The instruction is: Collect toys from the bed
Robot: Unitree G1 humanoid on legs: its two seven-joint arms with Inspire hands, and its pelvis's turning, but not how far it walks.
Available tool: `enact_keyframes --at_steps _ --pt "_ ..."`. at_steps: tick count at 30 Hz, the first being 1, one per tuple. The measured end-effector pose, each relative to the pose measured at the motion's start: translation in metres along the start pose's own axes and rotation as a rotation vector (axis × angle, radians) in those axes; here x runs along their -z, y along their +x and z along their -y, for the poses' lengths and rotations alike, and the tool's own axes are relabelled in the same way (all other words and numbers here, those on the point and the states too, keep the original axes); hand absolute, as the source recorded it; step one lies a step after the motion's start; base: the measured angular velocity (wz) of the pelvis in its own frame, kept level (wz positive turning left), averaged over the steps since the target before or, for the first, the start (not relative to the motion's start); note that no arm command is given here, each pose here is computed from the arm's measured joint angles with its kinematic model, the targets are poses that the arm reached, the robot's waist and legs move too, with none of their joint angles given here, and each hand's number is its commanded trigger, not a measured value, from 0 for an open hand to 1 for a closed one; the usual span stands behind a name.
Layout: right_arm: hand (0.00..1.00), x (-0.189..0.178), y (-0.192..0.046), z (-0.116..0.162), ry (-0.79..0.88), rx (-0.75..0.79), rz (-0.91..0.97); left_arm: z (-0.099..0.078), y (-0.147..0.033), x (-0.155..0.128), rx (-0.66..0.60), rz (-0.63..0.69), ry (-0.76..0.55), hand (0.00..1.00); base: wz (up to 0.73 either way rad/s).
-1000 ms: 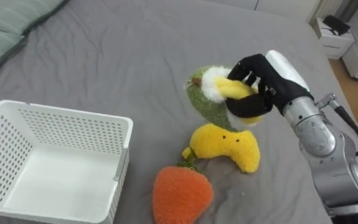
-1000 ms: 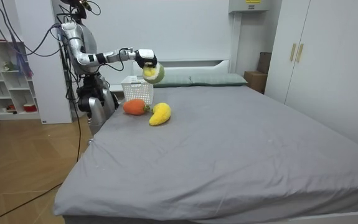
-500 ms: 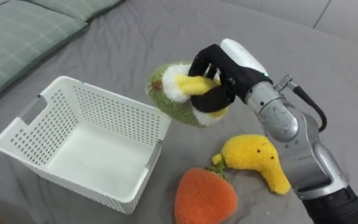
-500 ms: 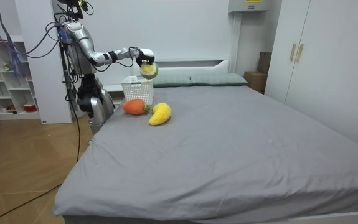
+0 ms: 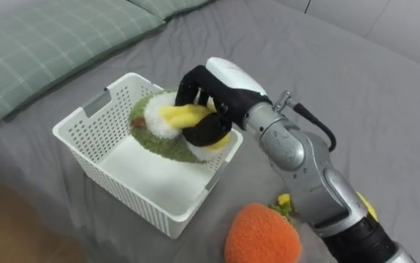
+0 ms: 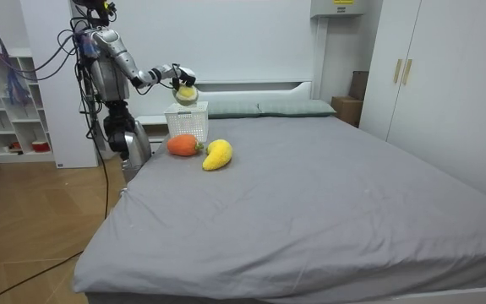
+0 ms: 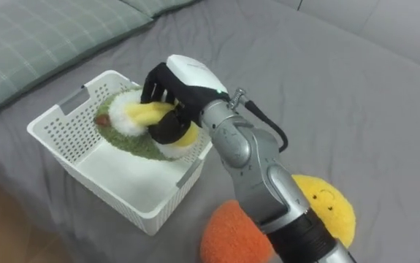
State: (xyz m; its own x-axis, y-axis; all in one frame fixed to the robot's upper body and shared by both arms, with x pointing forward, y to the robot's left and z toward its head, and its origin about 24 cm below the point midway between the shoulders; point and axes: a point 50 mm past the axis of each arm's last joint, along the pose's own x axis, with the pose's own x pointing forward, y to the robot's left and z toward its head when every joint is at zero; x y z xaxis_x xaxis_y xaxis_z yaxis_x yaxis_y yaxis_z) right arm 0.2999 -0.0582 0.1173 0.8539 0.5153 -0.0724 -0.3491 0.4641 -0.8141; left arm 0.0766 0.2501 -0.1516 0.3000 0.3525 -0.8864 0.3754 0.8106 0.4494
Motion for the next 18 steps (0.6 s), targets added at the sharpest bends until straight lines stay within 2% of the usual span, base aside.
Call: enact_keyframes --at_steps 5,6,7,8,9,10,18 --pt "1.00 -0.003 0.010 0.001 -0.001 0.003 0.000 -0.001 0.000 -0.008 -0.007 0.021 0.018 0.00 0.02" --pt "0.88 -0.003 0.010 0.000 -0.002 -0.001 -0.001 -0.002 0.000 -0.011 -0.011 0.030 0.022 0.00 0.00" --pt "0.51 -0.003 0.010 0.000 -0.002 -0.002 -0.003 -0.003 0.000 -0.013 -0.015 0.039 0.021 0.00 0.00" --pt "0.20 -0.002 0.011 0.000 -0.001 -0.003 -0.005 -0.004 -0.001 -0.015 -0.020 0.046 0.023 0.00 0.00" --pt "0.06 -0.003 0.011 -0.001 0.002 -0.004 -0.005 -0.004 -0.001 -0.016 -0.022 0.047 0.024 0.00 0.00" --pt "0.00 -0.002 0.012 -0.003 0.008 -0.007 -0.010 -0.005 -0.001 -0.016 -0.023 0.047 0.025 0.00 0.00" --pt "0.00 0.013 0.017 -0.011 0.014 -0.015 -0.079 -0.005 -0.001 -0.016 -0.033 0.047 0.065 0.00 0.03"
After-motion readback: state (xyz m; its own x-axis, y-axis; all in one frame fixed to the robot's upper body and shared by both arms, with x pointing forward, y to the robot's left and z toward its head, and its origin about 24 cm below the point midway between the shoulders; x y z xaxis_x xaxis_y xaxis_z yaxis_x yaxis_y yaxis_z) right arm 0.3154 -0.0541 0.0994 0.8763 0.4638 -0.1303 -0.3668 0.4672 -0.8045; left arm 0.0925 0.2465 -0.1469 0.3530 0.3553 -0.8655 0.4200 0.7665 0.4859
